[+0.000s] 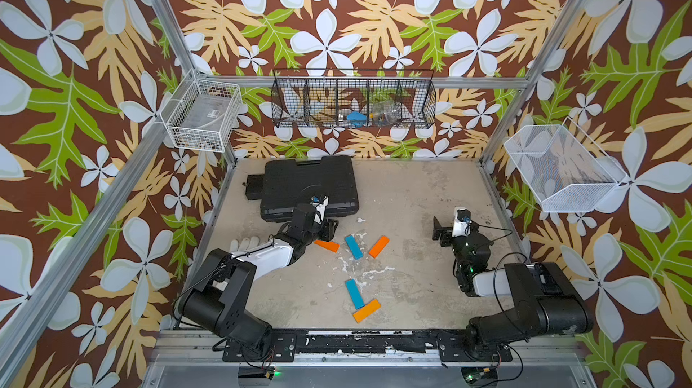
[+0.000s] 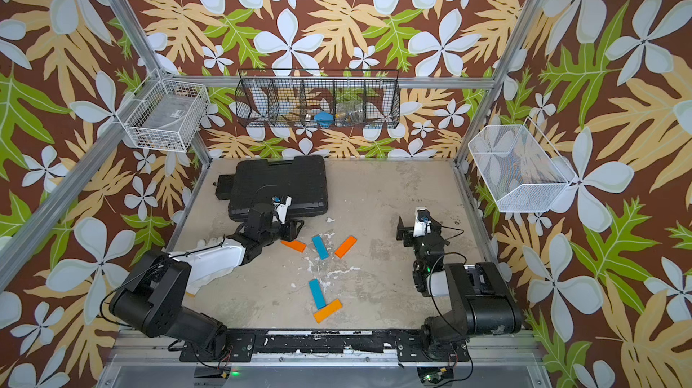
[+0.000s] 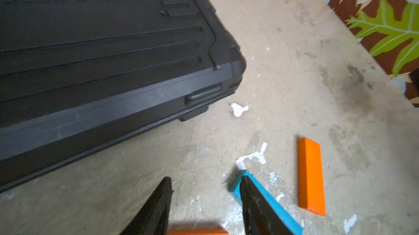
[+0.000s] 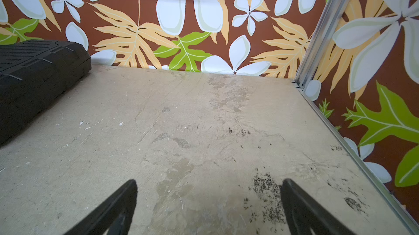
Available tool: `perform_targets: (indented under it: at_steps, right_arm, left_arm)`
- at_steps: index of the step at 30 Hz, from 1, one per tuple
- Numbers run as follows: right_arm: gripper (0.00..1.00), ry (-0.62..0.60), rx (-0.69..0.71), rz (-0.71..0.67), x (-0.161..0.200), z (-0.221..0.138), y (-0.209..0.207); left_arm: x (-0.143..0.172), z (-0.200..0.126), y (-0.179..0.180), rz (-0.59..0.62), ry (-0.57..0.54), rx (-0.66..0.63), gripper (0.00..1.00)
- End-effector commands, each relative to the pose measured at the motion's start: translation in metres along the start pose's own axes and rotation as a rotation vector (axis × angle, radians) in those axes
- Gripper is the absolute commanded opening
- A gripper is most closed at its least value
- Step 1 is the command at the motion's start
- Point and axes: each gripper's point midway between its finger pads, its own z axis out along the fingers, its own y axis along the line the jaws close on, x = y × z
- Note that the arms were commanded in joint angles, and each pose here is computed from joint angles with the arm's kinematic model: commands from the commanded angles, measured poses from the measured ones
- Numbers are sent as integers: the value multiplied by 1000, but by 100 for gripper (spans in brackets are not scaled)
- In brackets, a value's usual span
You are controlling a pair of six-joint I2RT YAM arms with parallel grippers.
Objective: Assemble the number 7 with building blocks
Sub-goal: Adjust the building block at the center of the board.
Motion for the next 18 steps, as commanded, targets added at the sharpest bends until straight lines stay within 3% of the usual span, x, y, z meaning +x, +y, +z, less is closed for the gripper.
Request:
perform_targets:
  at_steps: [1, 7, 13, 18]
  right_arm:
    - [100, -13, 9, -2, -4, 0, -1]
    - [100, -14, 11, -1, -4, 0, -2]
    - [100, -14, 10, -2, -4, 0, -2]
    - [100, -20, 14, -2, -5, -1, -2]
  left_arm:
    - [22, -5, 23, 75, 95, -134, 52]
    - [33, 7, 39, 80, 177, -220, 57]
    - [57, 16, 30, 64, 298, -163, 59]
    - [69, 7, 34, 64, 309, -193, 58]
